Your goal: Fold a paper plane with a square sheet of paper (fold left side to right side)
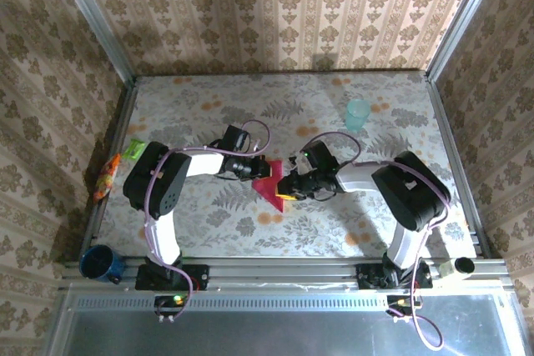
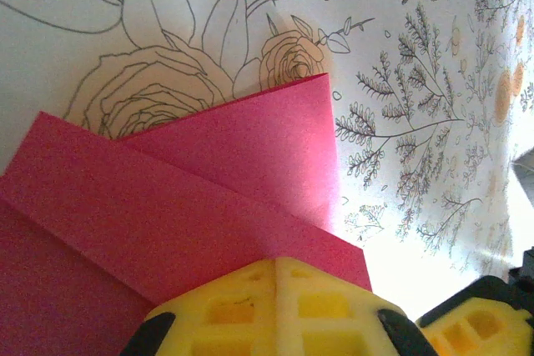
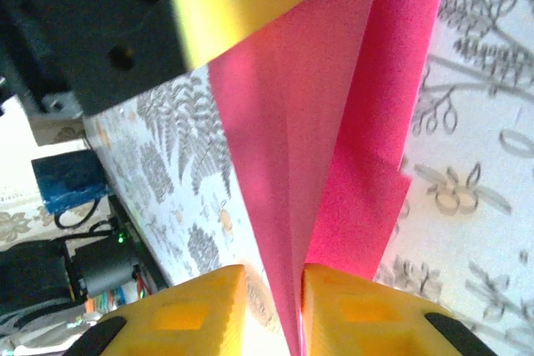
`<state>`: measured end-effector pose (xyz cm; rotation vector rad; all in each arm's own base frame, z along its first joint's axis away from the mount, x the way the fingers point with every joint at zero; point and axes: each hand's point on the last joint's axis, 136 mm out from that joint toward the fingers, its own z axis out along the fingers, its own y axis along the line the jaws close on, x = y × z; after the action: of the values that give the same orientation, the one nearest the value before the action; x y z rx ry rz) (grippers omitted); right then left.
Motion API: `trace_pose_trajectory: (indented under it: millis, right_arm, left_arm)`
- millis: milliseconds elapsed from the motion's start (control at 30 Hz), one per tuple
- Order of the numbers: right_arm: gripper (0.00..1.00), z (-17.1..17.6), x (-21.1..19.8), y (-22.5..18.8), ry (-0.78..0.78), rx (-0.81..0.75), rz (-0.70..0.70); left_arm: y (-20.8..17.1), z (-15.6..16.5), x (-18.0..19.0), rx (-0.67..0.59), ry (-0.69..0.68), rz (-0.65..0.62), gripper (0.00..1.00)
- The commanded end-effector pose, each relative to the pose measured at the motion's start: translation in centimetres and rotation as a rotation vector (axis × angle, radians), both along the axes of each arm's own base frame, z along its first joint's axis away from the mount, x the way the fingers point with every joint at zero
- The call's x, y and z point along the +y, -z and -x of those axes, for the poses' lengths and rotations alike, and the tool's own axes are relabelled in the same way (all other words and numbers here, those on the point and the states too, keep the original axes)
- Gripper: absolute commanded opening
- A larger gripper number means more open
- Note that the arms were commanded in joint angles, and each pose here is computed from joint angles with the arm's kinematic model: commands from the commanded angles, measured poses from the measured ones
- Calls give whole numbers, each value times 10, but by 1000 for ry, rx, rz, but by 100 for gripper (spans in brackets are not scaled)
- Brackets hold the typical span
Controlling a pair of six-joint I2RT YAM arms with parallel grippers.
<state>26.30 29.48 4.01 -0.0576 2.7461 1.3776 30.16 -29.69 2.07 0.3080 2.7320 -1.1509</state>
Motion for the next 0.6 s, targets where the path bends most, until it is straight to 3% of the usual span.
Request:
trace_pose_trajectory:
  millis: [0, 233, 433, 567]
  right_arm:
    - [27, 7, -6, -14, -1, 1, -29]
    - [19, 5, -11, -15, 7, 0, -12]
    - [5, -1, 12, -24, -43, -9, -42]
    - [2, 1, 25, -18, -65, -2, -31]
  left_arm:
    - [32, 20, 19, 74, -16, -128, 0]
    - [34, 19, 19, 78, -16, -128, 0]
    - [35, 19, 19, 80, -16, -129, 0]
    - [36, 19, 19, 81, -18, -128, 0]
